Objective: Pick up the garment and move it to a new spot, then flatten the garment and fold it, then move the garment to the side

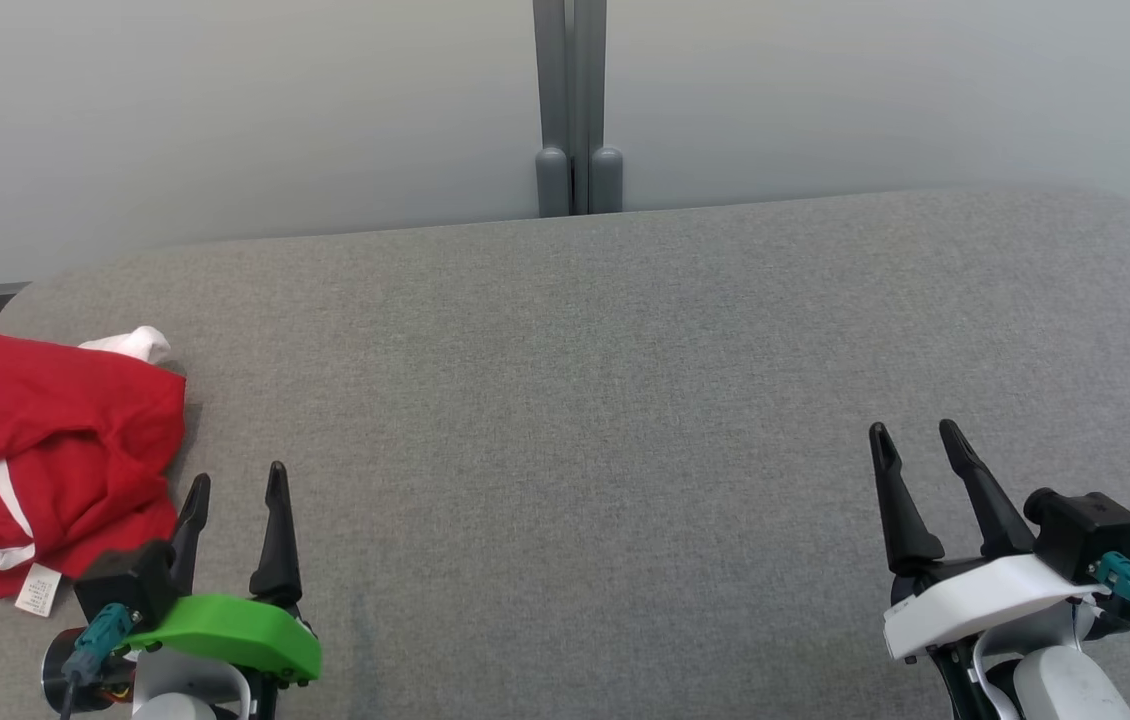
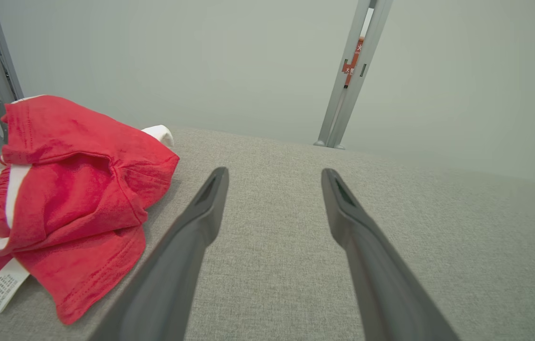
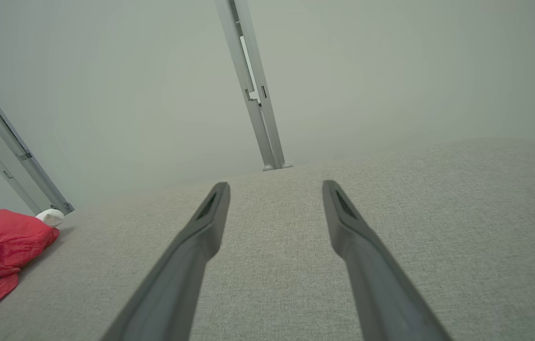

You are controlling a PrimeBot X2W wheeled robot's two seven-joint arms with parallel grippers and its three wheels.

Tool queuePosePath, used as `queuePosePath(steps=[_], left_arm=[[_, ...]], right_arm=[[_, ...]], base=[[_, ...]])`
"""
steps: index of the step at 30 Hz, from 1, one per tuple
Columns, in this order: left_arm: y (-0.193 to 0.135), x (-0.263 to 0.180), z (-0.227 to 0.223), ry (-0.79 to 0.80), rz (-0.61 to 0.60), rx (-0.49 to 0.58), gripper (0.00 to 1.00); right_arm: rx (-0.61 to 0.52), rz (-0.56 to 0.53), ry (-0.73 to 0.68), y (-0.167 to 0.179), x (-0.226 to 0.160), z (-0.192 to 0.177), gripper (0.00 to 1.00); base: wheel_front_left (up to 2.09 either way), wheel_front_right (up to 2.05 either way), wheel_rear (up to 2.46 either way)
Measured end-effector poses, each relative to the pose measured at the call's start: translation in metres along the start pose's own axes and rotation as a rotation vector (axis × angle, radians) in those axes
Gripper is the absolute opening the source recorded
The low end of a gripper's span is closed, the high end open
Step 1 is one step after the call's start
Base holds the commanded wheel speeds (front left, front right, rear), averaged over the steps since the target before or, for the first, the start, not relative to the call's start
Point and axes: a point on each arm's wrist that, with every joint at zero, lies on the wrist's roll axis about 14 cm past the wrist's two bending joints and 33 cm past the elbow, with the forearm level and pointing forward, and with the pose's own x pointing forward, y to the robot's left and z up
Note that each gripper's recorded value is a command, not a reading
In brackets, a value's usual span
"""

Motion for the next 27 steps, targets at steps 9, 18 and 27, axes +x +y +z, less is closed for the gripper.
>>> queuePosePath(steps=[9, 18, 27], left_arm=[[-0.0001, -0.0005, -0.0034, 0.003, -0.007, 0.061, 1.0], [0.0003, 0.0, -0.0049, 0.001, -0.011, 0.101, 1.0], [0.0055, -0.0014, -0.0034, -0.008, 0.005, 0.136, 1.0]], right_arm=[[-0.043, 0.001, 0.007, -0.0009, -0.0039, -0.0047, 1.0], [-0.086, 0.013, 0.009, 0.0008, -0.0049, -0.0072, 1.0], [-0.13, 0.039, 0.007, 0.0055, -0.0032, -0.0088, 1.0]], base=[[0.0, 0.0, 0.0], [0.0, 0.0, 0.0], [0.0, 0.0, 0.0]])
